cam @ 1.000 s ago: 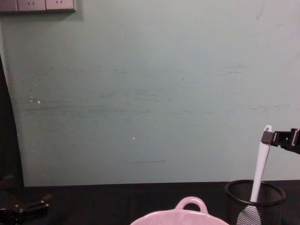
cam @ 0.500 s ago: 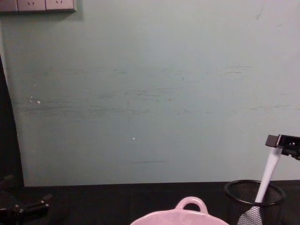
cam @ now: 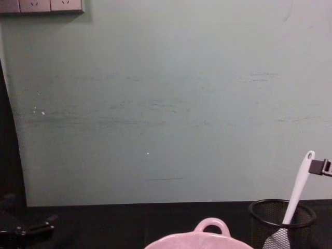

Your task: Use the one hand to pick up the spoon and stir the clear water in the bowl.

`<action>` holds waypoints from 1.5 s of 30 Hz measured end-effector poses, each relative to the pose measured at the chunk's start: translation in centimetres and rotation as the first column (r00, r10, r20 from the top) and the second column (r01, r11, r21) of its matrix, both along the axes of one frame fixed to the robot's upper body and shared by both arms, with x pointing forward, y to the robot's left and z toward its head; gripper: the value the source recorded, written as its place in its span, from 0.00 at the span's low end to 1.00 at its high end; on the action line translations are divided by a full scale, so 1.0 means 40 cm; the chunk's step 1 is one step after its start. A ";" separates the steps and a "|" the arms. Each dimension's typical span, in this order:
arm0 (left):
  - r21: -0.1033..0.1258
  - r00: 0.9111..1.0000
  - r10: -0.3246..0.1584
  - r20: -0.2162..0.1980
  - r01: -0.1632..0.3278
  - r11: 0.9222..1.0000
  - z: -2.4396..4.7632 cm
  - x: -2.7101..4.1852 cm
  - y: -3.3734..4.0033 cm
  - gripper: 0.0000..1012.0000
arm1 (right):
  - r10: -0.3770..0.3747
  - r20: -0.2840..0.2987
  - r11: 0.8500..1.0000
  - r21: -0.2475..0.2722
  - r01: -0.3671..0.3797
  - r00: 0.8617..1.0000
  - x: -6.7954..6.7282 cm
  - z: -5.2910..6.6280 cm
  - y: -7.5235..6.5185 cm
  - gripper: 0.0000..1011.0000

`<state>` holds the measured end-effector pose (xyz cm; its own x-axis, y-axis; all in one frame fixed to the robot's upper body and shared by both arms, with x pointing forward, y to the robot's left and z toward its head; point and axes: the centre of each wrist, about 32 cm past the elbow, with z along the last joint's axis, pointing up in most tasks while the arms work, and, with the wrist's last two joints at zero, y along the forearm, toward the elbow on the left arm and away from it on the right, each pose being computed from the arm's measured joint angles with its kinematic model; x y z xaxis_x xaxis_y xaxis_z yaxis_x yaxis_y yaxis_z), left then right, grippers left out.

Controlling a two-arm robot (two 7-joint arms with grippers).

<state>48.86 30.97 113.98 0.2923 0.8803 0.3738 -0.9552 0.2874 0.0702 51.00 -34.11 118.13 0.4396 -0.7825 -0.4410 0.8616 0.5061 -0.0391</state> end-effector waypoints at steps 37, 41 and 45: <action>0.000 1.000 0.000 0.000 0.000 1.000 0.000 0.000 0.000 1.00 | -0.097 0.283 0.761 -0.597 0.254 0.954 -0.071 -0.080 0.027 0.99; 0.000 1.000 0.000 0.000 0.000 1.000 0.000 0.000 0.000 1.00 | -0.101 0.264 0.755 -0.608 0.247 0.959 -0.070 -0.074 0.033 0.99; 0.000 1.000 0.000 0.000 0.000 1.000 0.000 0.000 0.000 1.00 | -0.101 0.265 0.755 -0.607 0.247 0.959 -0.070 -0.075 0.033 0.99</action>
<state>48.86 30.97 113.98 0.2923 0.8803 0.3737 -0.9553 0.2873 0.0703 48.22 -32.80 115.14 0.2890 -0.9210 0.2613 0.9569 0.2694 -0.1088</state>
